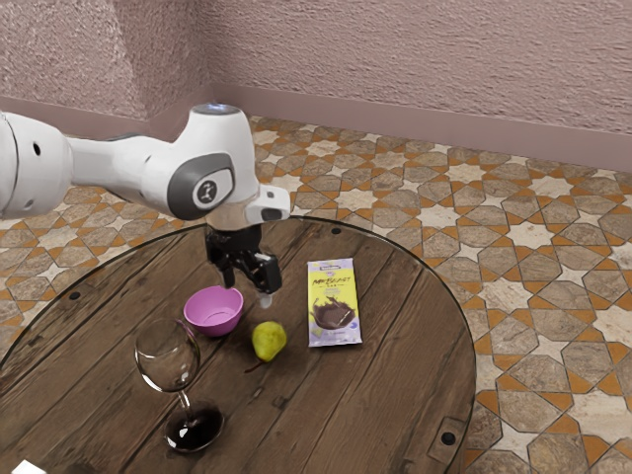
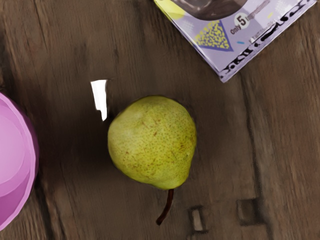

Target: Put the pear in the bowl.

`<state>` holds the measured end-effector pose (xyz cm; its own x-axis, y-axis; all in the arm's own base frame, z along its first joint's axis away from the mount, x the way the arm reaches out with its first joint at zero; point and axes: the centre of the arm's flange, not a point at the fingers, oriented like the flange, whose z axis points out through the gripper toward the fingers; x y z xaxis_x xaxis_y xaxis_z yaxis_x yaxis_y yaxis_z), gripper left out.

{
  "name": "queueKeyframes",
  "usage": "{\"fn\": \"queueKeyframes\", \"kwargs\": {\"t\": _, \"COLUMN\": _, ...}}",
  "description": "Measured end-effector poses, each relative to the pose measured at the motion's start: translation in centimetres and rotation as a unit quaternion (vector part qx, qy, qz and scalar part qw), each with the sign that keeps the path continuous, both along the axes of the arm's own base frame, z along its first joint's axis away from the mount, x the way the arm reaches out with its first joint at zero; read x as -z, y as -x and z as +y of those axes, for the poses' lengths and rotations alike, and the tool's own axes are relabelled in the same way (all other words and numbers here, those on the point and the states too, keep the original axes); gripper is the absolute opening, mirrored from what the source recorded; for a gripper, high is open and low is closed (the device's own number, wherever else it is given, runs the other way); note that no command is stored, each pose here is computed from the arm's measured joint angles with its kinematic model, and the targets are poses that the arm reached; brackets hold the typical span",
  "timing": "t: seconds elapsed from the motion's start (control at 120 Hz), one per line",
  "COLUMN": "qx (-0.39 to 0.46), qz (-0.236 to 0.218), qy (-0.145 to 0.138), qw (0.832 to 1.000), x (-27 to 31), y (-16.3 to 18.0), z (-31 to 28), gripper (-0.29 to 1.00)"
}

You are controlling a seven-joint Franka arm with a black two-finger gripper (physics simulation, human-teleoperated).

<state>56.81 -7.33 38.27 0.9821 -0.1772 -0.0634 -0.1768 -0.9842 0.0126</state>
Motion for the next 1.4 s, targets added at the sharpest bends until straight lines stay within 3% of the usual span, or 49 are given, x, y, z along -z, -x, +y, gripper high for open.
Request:
{"fn": "queueKeyframes", "kwargs": {"t": 0.442, "qx": -0.23, "qz": 0.028, "qy": -0.007, "qw": 0.973, "x": 9.1, "y": -1.8, "z": -0.6, "gripper": 0.69}}
{"fn": "queueKeyframes", "kwargs": {"t": 0.767, "qx": -0.289, "qz": 0.02, "qy": -0.018, "qw": 0.957, "x": 12.4, "y": -2.9, "z": -0.7, "gripper": 0.63}}
{"fn": "queueKeyframes", "kwargs": {"t": 0.95, "qx": -0.308, "qz": 0.015, "qy": -0.02, "qw": 0.951, "x": 13.5, "y": -3.1, "z": -0.6, "gripper": 0.48}}
{"fn": "queueKeyframes", "kwargs": {"t": 1.1, "qx": -0.318, "qz": -0.001, "qy": -0.016, "qw": 0.948, "x": 12.0, "y": -3.3, "z": -0.5, "gripper": 0.33}}
{"fn": "queueKeyframes", "kwargs": {"t": 1.217, "qx": -0.325, "qz": -0.046, "qy": 0.008, "qw": 0.945, "x": 4.6, "y": -3.1, "z": -0.2, "gripper": 0.2}}
{"fn": "queueKeyframes", "kwargs": {"t": 1.3, "qx": -0.347, "qz": -0.067, "qy": 0.017, "qw": 0.935, "x": 0.3, "y": -2.8, "z": 2.3, "gripper": 0.17}}
{"fn": "queueKeyframes", "kwargs": {"t": 1.4, "qx": -0.381, "qz": -0.064, "qy": 0.011, "qw": 0.922, "x": -0.6, "y": -2.6, "z": 6.6, "gripper": 0.09}}
